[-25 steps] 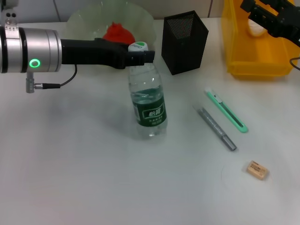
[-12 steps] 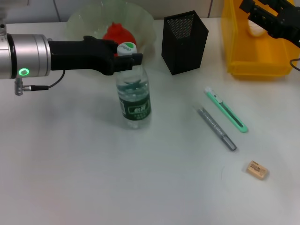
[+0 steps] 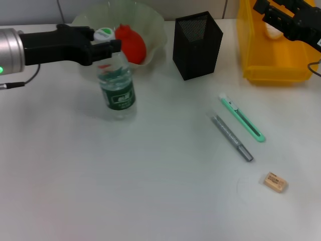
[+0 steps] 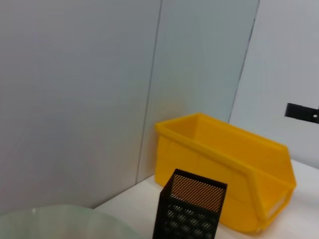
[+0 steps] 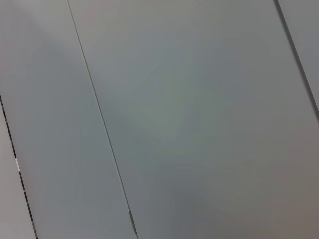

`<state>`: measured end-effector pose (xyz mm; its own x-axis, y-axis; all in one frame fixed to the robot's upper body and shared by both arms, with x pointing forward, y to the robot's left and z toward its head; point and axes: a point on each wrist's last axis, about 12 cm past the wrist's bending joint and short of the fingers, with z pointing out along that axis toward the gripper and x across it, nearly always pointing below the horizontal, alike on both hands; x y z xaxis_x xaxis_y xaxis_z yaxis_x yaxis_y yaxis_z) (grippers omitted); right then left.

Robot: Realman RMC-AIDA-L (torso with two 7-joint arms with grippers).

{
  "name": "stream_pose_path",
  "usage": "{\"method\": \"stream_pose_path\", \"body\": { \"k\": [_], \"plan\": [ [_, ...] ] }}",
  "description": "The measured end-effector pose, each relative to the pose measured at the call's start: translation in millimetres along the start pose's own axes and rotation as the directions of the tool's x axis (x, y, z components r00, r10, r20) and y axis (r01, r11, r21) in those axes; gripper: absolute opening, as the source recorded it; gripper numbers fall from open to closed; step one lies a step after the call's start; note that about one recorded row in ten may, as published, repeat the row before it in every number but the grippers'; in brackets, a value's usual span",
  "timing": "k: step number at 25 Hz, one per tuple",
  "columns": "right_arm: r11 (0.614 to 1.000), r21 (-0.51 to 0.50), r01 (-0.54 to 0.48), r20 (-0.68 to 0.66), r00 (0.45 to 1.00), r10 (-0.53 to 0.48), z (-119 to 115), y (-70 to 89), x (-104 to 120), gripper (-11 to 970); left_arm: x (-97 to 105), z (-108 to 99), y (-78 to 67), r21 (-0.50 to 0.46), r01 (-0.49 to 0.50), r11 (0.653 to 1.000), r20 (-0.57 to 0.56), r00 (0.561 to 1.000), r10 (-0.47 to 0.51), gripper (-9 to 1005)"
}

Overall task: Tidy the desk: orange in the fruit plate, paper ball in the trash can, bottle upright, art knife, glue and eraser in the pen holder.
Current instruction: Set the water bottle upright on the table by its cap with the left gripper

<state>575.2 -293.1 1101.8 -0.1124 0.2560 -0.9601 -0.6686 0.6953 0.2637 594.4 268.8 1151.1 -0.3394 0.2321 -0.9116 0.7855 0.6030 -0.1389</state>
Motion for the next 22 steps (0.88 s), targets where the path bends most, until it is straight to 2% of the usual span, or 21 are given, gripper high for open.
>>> {"method": "stream_pose_path", "body": {
  "k": [8, 13, 22],
  "plan": [
    [1.000, -0.001, -0.014, 0.000, 1.000, 0.014, -1, 0.5, 1, 760, 10, -8, 3.3, -0.016, -0.012, 1.000, -0.013, 1.000, 0.011, 557],
    [1.000, 0.000, -0.016, 0.000, 1.000, 0.016, -2, 0.4, 1, 760, 22, -7, 0.3, -0.029, -0.057, 0.998, 0.034, 0.998, 0.058, 569],
    [1.000, -0.006, -0.025, -0.001, 1.000, 0.025, 0, 0.7, 0, 759, 30, -8, 0.3, -0.023, -0.050, 0.998, 0.063, 0.997, 0.051, 590]
  ]
}}
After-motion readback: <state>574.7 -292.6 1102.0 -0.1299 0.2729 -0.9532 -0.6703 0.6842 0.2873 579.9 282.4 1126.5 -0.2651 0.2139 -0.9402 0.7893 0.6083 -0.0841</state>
